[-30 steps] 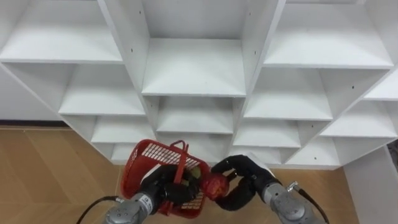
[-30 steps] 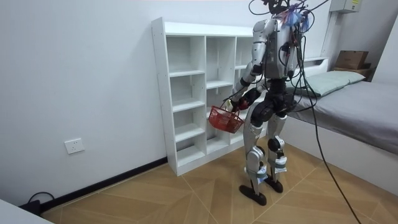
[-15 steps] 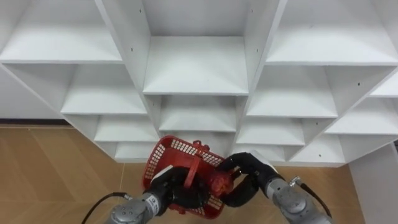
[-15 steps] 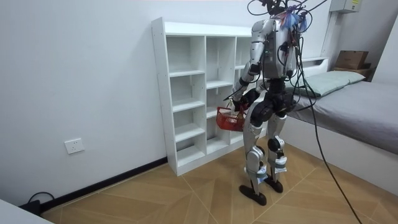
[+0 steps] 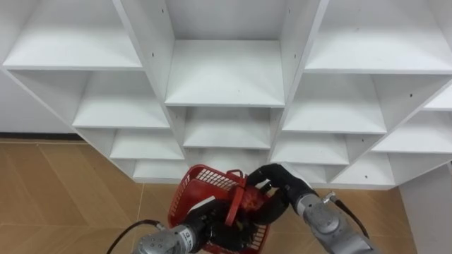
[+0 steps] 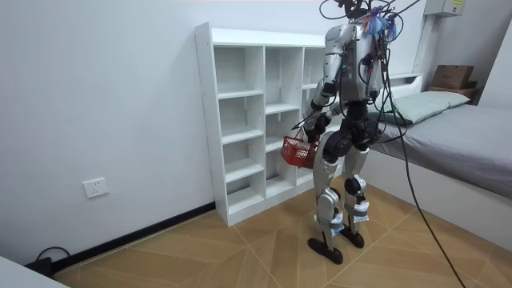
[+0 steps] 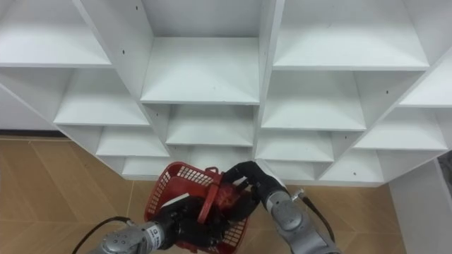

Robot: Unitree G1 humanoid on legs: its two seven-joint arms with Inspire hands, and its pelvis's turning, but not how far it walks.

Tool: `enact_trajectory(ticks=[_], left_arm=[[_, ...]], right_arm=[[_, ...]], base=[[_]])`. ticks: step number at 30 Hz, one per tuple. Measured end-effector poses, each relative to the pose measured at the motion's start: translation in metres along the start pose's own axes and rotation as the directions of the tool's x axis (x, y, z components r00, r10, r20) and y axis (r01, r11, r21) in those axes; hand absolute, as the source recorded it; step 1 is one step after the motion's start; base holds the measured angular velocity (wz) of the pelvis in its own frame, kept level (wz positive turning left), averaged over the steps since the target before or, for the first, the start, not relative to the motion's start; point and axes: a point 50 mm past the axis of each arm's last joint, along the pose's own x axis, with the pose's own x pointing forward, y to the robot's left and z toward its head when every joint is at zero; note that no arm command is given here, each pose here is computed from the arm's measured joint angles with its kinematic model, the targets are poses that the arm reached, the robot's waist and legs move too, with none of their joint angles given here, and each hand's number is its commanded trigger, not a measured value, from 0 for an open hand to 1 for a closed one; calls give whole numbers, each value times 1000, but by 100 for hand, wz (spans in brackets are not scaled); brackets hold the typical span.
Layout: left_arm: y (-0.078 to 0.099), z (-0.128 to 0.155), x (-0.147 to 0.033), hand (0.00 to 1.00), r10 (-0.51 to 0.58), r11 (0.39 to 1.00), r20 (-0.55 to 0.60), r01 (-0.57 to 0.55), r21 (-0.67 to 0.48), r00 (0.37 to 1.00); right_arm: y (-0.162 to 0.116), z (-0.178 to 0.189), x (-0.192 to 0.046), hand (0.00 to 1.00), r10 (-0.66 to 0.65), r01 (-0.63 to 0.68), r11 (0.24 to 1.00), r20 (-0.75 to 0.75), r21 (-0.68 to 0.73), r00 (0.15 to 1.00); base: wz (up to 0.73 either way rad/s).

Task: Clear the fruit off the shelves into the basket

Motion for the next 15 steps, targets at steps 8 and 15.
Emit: enact_trajectory(ticks=[8,15], left_arm=[[2,9,3,100,-21,1000,16,20,22,1000],[2,12,4,100,-26,999,21,26,26,999]], right_arm=[[-3,6,8,0,-14,14,1000,-14,-6,1000],[-3,8,10,0,-18,18,1000,-10,-4,1000]], base=[[0],[0]])
